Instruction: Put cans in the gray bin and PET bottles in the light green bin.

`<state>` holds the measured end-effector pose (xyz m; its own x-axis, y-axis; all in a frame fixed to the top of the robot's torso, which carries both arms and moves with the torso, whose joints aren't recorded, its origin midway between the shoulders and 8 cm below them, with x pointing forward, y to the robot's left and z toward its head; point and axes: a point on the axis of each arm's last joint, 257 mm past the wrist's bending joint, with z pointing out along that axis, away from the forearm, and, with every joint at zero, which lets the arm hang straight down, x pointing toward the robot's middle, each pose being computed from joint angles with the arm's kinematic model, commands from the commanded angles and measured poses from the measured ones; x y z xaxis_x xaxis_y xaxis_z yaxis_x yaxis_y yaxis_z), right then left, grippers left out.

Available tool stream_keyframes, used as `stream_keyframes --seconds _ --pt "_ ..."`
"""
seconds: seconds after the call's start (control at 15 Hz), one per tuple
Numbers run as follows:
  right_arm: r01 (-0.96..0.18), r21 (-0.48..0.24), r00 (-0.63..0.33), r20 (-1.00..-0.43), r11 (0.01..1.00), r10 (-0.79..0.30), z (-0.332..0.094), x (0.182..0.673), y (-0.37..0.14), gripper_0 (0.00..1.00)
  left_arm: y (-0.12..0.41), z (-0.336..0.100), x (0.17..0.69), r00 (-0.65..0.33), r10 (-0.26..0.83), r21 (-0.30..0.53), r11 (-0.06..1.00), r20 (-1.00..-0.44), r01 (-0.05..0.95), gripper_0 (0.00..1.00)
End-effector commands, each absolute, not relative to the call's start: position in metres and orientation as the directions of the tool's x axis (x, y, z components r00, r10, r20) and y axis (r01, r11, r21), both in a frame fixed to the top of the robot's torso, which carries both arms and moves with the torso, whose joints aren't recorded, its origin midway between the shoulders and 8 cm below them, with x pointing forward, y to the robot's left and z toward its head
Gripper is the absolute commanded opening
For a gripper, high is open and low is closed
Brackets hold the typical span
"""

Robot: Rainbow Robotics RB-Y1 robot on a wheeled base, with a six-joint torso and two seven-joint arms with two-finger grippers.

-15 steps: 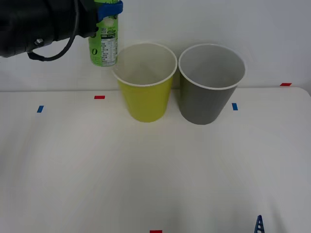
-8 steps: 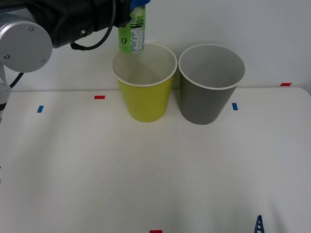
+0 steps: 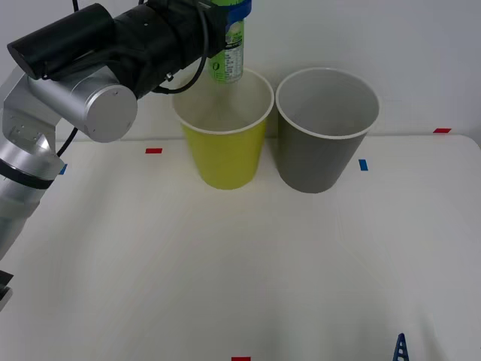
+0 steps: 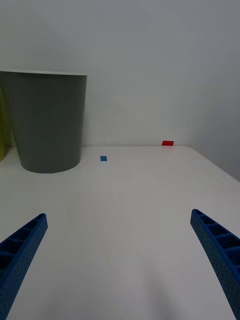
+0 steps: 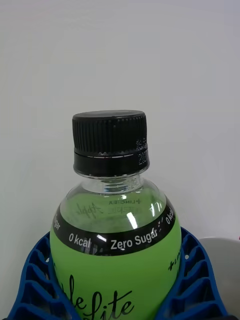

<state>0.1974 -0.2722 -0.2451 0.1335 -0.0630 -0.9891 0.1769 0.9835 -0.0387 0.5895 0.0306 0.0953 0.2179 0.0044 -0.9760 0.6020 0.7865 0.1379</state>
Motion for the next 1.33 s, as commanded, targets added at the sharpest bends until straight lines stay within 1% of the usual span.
stream_keyframes --seconds 0.07,0.27,0.73,0.8,0.87,0.93,1.2,1.33 --pt "0.177 -0.039 0.133 -0.989 0.983 -0.063 -0.245 0.197 -0.272 1.0 0.033 0.084 0.589 0.211 -0.021 0.113 0.791 -0.977 0.601 0.0" --pt "0.177 -0.039 0.133 -0.989 0.983 -0.063 -0.245 0.197 -0.272 1.0 0.032 0.084 0.589 0.217 -0.02 0.117 0.793 -0.976 0.598 0.0" --pt "0.177 -0.039 0.133 -0.989 0.983 -0.063 -0.245 0.197 -0.272 1.0 0.029 0.088 0.588 0.22 -0.052 0.094 0.79 -0.974 0.606 0.0" --pt "0.177 -0.039 0.133 -0.989 0.983 -0.063 -0.245 0.197 -0.272 1.0 0.029 0.09 0.588 0.226 -0.055 0.096 0.791 -0.973 0.604 0.11" --pt "0.177 -0.039 0.133 -0.989 0.983 -0.063 -0.245 0.197 -0.272 1.0 0.029 0.09 0.588 0.227 -0.053 0.098 0.792 -0.972 0.603 0.85" --pt "0.177 -0.039 0.133 -0.989 0.983 -0.063 -0.245 0.197 -0.272 1.0 0.03 0.09 0.588 0.23 -0.052 0.1 0.793 -0.972 0.601 1.0" --pt "0.177 -0.039 0.133 -0.989 0.983 -0.063 -0.245 0.197 -0.272 1.0 0.044 0.096 0.595 0.274 -0.052 0.12 0.811 -0.96 0.573 1.0" --pt "0.177 -0.039 0.133 -0.989 0.983 -0.063 -0.245 0.197 -0.272 1.0 0.054 0.111 0.593 0.308 -0.057 0.133 0.817 -0.95 0.561 1.0"
